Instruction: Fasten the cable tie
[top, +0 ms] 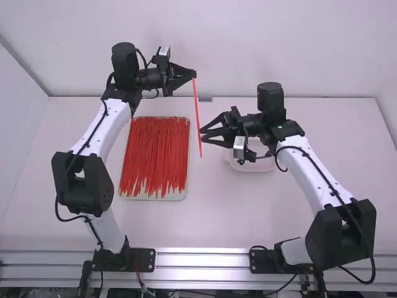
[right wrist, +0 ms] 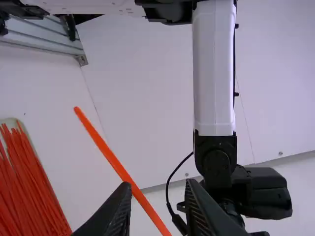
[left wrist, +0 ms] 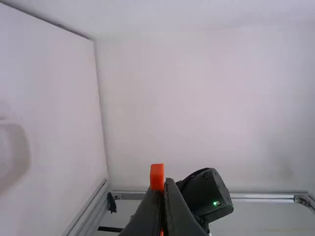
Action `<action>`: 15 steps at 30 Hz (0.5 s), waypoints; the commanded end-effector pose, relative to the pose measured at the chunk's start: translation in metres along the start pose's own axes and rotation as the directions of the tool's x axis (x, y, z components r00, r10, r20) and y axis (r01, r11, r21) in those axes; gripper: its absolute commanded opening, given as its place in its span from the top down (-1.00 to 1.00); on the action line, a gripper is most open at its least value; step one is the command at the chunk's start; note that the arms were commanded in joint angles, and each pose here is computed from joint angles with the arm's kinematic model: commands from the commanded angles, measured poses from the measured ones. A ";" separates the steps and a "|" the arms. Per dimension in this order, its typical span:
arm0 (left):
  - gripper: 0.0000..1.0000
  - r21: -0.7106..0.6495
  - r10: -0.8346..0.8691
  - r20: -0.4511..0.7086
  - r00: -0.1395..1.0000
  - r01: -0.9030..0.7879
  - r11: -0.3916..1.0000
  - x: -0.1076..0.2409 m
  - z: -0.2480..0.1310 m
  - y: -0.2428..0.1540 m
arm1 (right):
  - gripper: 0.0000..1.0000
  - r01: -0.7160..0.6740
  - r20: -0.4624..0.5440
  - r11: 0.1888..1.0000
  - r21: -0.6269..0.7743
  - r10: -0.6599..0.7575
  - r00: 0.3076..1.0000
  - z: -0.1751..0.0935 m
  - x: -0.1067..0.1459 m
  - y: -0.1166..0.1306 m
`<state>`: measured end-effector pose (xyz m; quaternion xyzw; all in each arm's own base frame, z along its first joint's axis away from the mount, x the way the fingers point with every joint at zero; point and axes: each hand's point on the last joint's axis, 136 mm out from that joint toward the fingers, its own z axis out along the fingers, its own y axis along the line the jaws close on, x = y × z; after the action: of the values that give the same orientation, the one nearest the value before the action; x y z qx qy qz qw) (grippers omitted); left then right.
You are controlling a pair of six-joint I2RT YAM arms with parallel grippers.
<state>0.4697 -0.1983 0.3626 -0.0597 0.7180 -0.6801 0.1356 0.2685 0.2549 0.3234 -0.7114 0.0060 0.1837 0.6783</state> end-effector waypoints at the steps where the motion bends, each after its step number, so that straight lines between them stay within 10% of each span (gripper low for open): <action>1: 0.95 0.011 0.027 0.000 1.000 -0.027 1.000 0.002 0.001 -0.013 | 0.43 0.018 0.022 1.000 0.004 -0.018 1.000 0.002 -0.004 -0.007; 15: 0.95 0.025 0.003 -0.008 1.000 -0.003 1.000 0.007 0.012 -0.019 | 0.41 0.044 0.018 0.999 0.003 -0.044 0.999 0.001 -0.003 -0.007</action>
<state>0.4669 -0.2115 0.3645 -0.0644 0.7162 -0.6838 0.1238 0.2684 0.2550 0.3234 -0.7114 -0.0022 0.1761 0.6803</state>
